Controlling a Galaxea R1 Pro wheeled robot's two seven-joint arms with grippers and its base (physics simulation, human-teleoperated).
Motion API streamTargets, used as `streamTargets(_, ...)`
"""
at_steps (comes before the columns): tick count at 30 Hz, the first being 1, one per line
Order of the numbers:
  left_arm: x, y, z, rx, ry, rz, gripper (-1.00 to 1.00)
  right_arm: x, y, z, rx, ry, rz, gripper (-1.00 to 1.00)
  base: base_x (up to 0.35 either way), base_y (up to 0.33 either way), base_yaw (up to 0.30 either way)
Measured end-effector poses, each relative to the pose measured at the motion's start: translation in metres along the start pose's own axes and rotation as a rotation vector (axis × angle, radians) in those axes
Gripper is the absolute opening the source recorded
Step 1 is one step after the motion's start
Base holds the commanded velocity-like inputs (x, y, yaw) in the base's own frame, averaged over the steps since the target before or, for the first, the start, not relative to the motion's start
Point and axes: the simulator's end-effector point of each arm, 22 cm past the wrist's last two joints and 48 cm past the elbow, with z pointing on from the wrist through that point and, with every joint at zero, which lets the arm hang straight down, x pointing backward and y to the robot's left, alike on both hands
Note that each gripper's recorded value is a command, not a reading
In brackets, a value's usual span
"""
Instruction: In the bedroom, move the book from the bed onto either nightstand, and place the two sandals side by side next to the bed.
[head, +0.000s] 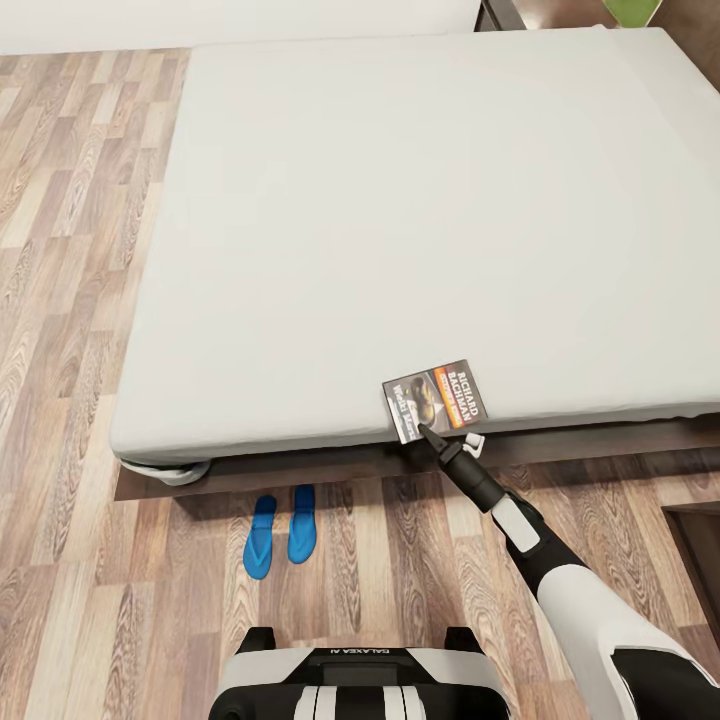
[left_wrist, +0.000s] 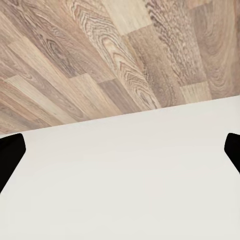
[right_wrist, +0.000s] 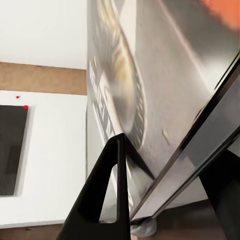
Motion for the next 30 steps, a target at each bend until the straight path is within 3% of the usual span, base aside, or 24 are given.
streamTargets(13, 0.004, 0.000, 0.000, 0.002, 0.017, -0.003, 1.00, 0.001, 0.001, 0.001, -0.003, 0.005, -0.004, -1.00, 0.000, 0.000, 0.000)
streamTargets(30, 0.024, 0.005, -0.024, 0.002, 0.042, -0.005, 1.00, -0.002, 0.029, -0.004, -0.001, 0.007, -0.004, -1.00, 0.000, 0.000, 0.000)
